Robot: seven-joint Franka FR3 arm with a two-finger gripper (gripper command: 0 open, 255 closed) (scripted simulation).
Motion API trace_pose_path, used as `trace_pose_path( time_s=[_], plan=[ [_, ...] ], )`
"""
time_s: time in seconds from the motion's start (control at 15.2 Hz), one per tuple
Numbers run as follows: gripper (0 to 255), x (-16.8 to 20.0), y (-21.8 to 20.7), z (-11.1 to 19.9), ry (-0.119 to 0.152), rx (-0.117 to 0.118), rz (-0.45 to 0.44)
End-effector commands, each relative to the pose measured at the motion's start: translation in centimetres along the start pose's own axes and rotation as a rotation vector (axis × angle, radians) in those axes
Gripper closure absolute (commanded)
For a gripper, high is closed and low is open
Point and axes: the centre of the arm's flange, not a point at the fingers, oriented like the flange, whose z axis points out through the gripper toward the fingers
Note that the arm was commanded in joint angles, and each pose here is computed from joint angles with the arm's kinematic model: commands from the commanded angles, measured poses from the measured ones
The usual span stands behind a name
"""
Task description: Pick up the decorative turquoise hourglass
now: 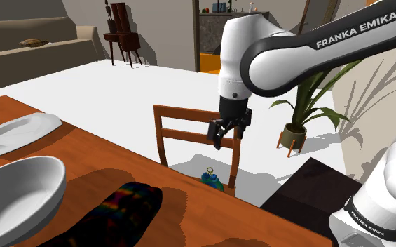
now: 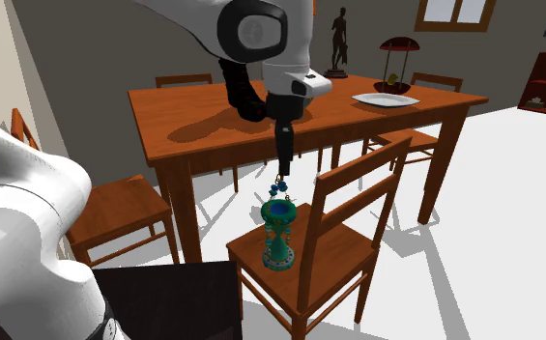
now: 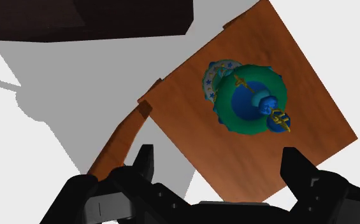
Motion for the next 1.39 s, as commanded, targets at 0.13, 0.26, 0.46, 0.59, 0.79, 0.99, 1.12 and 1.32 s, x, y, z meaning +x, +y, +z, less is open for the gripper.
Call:
trace_pose_path(
  time_s=[0.13,0.26,0.46,0.59,0.79,0.99,1.12,1.32],
  plan=[
    [0,0.6,-3.7,3.6,-0.011,0.009,0.016],
    [0,1.1,-5.7,5.3,-0.017,0.012,0.024],
    [0,1.6,-8.0,7.4,-0.025,0.017,0.033],
    [0,1.6,-8.0,8.4,-0.025,0.017,0.033],
    [0,1.6,-7.9,10.0,-0.025,0.017,0.033],
    [0,1.6,-7.8,11.4,-0.025,0.017,0.033],
    [255,1.7,-7.8,11.4,-0.025,0.017,0.033],
    [255,1.7,-7.8,11.4,-0.025,0.017,0.033]
  ],
)
